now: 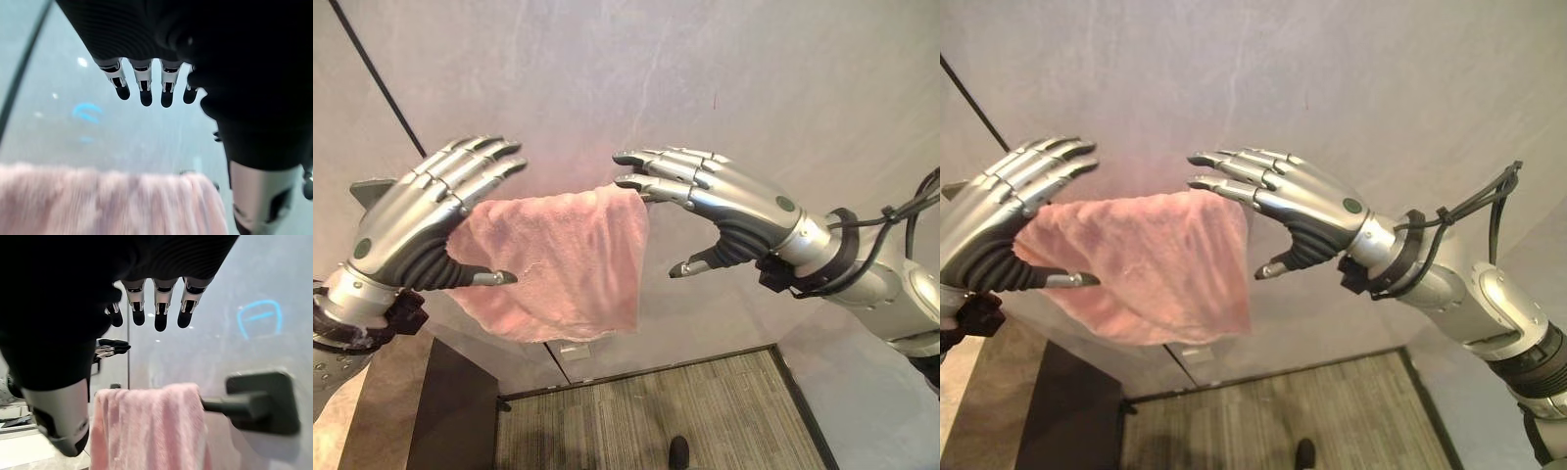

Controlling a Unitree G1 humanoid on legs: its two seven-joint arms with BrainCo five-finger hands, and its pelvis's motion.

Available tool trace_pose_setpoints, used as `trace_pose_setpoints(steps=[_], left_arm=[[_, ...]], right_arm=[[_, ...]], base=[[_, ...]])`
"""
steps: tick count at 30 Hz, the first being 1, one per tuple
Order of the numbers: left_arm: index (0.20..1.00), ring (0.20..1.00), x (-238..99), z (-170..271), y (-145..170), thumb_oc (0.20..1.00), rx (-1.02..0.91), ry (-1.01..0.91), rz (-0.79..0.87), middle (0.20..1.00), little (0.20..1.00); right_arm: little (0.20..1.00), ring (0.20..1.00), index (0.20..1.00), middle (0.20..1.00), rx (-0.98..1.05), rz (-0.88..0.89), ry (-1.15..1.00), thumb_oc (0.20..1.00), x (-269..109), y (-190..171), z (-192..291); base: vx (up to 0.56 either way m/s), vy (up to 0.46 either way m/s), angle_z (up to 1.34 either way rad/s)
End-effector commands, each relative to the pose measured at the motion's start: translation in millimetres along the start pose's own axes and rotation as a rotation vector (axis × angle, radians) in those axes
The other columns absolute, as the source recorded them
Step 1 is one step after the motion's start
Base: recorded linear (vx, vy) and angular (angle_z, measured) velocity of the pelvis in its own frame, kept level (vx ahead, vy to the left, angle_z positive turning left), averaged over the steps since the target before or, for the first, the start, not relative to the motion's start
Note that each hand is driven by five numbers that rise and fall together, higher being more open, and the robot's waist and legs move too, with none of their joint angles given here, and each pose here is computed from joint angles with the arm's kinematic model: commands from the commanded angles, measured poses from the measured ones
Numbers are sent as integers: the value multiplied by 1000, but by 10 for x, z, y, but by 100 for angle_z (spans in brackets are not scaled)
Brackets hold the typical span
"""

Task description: Put brush and paste in cup on sink, flatten towel.

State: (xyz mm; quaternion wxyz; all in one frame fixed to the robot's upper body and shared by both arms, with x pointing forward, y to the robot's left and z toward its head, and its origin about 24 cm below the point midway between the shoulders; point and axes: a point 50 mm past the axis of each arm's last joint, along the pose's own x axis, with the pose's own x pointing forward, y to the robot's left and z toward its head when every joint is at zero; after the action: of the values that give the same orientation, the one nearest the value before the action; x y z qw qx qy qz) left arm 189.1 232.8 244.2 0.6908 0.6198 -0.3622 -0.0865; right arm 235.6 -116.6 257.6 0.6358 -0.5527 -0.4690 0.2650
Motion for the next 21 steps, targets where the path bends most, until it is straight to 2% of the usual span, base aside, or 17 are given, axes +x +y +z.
trace_pose_setpoints(steps=[1,8,14,21], left_arm=[[1000,1000,5,-62,8,1000,39,18,-85,1000,1000],[1000,1000,-51,-172,-7,1000,52,88,-65,1000,1000],[1000,1000,-152,-296,82,1000,65,186,73,1000,1000],[1000,1000,-209,-336,55,1000,54,233,121,1000,1000]], right_arm=[[1000,1000,1000,1000,-36,-56,-10,1000,184,-99,-33],[1000,1000,1000,1000,-46,-112,-6,1000,365,-64,-56],[1000,1000,1000,1000,-65,-181,-51,1000,567,-205,1],[1000,1000,1000,1000,-80,-155,-70,1000,674,-262,10]], base=[[-19,14,-6],[-1,8,-8],[5,0,-3],[0,0,0]])
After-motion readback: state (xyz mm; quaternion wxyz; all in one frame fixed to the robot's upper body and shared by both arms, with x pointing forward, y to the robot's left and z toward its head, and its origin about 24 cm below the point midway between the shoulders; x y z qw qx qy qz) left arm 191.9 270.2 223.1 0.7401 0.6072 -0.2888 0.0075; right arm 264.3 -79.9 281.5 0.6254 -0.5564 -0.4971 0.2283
